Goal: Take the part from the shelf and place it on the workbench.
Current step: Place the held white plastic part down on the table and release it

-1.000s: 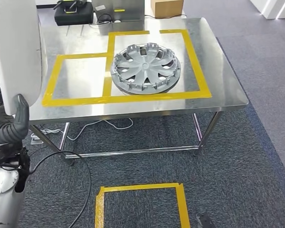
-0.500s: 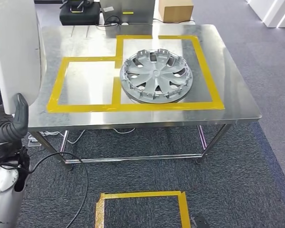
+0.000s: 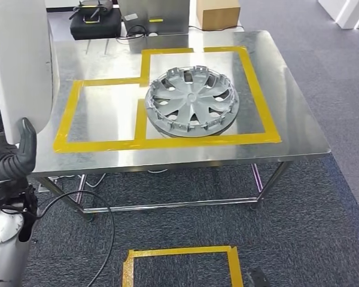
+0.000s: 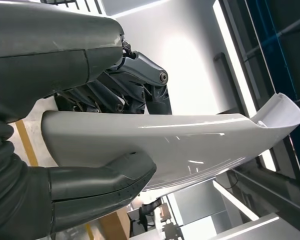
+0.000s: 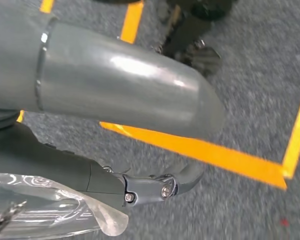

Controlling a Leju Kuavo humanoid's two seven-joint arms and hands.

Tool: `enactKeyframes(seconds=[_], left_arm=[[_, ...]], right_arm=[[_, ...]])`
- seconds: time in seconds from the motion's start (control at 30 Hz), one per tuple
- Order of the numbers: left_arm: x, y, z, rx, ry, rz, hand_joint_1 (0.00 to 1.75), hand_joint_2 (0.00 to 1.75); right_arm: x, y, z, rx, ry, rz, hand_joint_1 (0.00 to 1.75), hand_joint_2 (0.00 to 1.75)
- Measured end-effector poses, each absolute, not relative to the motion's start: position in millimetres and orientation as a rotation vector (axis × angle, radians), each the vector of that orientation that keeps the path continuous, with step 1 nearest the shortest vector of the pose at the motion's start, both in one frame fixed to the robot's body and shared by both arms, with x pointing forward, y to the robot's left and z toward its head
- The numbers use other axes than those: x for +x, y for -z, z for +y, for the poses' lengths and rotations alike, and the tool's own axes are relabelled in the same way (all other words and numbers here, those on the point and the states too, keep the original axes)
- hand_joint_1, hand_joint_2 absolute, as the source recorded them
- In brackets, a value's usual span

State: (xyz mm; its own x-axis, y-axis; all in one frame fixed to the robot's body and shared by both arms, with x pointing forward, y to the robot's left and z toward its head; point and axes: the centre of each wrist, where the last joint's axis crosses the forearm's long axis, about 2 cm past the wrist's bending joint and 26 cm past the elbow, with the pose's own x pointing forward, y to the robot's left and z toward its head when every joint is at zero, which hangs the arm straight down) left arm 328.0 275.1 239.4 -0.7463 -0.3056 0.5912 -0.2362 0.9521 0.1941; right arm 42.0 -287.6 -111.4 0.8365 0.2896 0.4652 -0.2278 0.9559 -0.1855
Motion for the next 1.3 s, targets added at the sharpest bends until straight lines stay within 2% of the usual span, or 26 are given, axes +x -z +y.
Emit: enactKeyframes(seconds=[0.4, 0.83, 1.0, 1.3], left_arm=[[333.5, -243.1, 273.9, 0.484, 0.220, -2.390, 1.75, 1.75], [396.4, -278.8, 253.2, 0.856, 0.775, -2.136, 1.75, 1.75], [417.8, -285.7, 240.4, 0.916, 0.900, -2.004, 1.75, 1.75], [449.0, -270.7, 205.8, 1.030, 1.055, -1.652, 1.75, 1.75]], right_arm=[[45.3, 111.0, -287.2, -0.123, -0.287, -0.513, 0.00, 0.00], [56.7, 109.6, -287.4, -0.105, -0.327, -0.511, 0.00, 0.00], [60.0, 109.2, -286.4, -0.096, -0.344, -0.505, 0.00, 0.00], [68.4, 107.9, -283.4, -0.081, -0.353, -0.517, 0.00, 0.00]])
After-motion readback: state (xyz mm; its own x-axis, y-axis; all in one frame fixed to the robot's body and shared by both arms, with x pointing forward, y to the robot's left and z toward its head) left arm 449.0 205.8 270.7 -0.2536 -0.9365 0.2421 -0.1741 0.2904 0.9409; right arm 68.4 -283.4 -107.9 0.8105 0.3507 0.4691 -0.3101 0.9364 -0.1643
